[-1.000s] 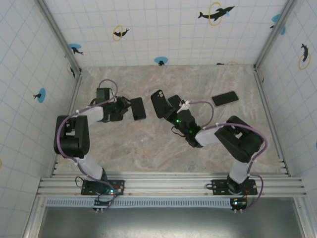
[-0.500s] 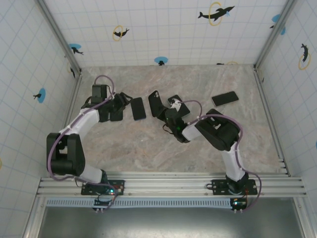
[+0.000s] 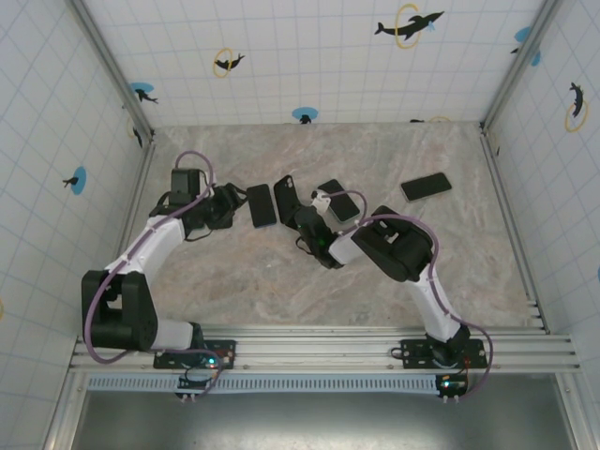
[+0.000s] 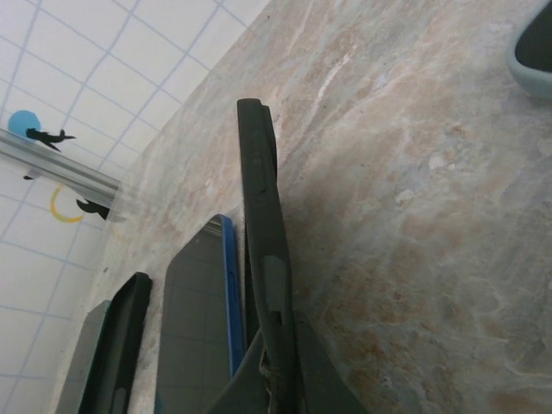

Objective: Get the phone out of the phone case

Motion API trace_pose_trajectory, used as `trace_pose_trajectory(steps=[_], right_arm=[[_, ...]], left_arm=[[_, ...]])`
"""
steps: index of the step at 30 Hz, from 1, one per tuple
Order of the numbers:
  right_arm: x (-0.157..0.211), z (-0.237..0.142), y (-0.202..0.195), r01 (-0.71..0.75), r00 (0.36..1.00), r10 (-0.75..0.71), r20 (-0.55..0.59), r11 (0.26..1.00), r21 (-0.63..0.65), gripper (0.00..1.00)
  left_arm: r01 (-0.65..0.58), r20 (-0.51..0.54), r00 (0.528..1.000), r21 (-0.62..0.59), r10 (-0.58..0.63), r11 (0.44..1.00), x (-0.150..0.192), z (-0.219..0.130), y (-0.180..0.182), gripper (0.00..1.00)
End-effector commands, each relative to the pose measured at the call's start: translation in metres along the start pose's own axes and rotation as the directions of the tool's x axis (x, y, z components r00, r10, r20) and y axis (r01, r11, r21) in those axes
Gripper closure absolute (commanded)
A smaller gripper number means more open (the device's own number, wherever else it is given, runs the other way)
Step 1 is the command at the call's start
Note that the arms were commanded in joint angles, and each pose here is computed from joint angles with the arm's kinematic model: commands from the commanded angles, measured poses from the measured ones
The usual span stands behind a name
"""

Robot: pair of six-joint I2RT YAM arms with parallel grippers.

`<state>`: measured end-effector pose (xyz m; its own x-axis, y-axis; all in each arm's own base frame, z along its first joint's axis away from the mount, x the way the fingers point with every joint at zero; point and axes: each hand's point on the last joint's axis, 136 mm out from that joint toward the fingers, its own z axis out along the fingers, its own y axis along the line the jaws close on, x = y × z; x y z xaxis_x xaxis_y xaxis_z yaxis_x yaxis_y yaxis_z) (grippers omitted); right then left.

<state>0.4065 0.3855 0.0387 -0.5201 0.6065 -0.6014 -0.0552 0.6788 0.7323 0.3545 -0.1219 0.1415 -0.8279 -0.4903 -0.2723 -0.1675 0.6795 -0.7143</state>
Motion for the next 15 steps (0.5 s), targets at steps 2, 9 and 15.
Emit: trace_pose_trajectory(steps=[2, 9, 15], right_arm=[[0.010, 0.007, -0.001, 0.022, 1.000, -0.022, -0.010, 1.000, 0.018, 0.87], [0.015, 0.001, 0.008, 0.075, 0.996, -0.074, -0.043, 0.997, 0.005, 0.77], [0.012, -0.010, 0.012, 0.213, 0.974, -0.212, -0.083, 0.977, 0.003, 0.66]], left_arm=[[0.013, -0.014, 1.000, 0.001, -0.013, 1.000, 0.008, -0.004, -0.001, 0.21], [0.012, -0.022, 1.000, 0.016, -0.012, 1.000, 0.007, -0.002, -0.004, 0.19], [0.000, -0.027, 1.000, 0.021, 0.001, 1.000, 0.005, -0.002, -0.006, 0.18]])
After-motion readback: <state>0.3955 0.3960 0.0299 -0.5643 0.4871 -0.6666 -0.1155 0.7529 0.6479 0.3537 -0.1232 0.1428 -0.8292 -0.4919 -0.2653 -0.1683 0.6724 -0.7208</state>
